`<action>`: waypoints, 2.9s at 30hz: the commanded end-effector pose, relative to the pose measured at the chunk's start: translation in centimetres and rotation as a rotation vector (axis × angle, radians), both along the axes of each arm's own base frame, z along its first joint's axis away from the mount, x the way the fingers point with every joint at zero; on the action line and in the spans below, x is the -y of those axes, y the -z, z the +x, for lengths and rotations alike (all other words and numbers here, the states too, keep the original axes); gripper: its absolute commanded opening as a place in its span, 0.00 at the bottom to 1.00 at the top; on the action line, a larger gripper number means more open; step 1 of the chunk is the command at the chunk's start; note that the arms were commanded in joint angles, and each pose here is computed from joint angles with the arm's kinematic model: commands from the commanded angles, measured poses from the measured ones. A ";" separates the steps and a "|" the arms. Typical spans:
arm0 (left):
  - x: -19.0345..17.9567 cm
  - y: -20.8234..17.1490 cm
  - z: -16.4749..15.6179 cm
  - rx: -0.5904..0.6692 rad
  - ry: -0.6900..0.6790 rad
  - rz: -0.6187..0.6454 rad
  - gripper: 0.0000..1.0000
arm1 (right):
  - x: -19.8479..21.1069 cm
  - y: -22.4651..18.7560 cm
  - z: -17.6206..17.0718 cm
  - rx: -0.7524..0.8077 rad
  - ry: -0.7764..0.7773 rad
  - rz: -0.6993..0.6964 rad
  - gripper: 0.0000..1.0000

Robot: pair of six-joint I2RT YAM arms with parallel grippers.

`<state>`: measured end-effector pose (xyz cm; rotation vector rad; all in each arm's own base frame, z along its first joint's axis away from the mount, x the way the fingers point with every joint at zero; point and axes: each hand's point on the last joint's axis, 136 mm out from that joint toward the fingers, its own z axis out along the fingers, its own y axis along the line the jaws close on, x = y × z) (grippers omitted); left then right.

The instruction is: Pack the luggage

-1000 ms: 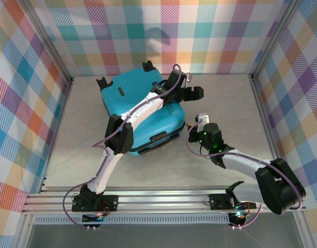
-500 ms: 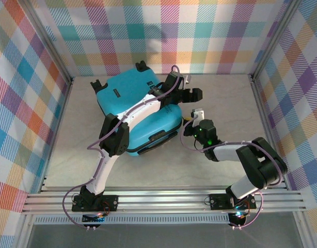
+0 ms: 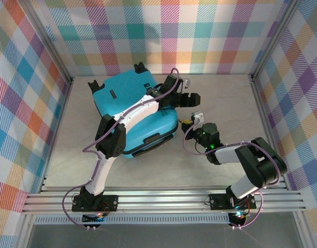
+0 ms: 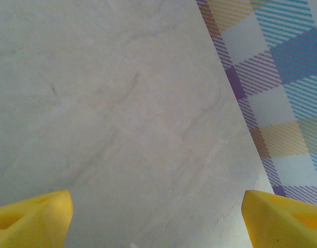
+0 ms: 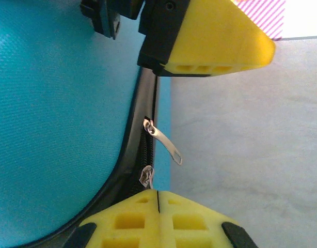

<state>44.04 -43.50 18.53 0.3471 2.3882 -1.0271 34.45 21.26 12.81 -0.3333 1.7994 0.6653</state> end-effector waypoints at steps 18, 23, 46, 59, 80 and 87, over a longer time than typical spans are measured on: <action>-16.0 -10.5 -8.4 0.196 -0.275 0.187 0.87 | -6.1 -1.9 -6.8 0.081 -0.158 -0.034 0.00; -18.0 -8.7 -8.9 0.167 -0.338 0.223 0.87 | -6.1 -1.7 -5.2 0.102 -0.118 -0.081 0.00; -34.0 -14.8 -12.4 0.323 -0.763 0.432 0.99 | 0.4 -6.4 0.9 -0.061 0.142 -0.024 0.42; -42.5 -6.9 -11.2 0.093 -0.966 0.422 1.00 | -5.4 -13.4 5.8 -0.314 -0.206 0.083 0.90; -35.3 -0.2 -6.9 -0.047 -0.690 0.198 0.91 | -14.0 -7.6 4.9 -0.557 -0.494 0.097 0.92; -26.7 0.7 -3.6 -0.038 -0.517 0.127 0.88 | -9.4 -6.7 5.8 -0.602 -0.334 0.092 0.87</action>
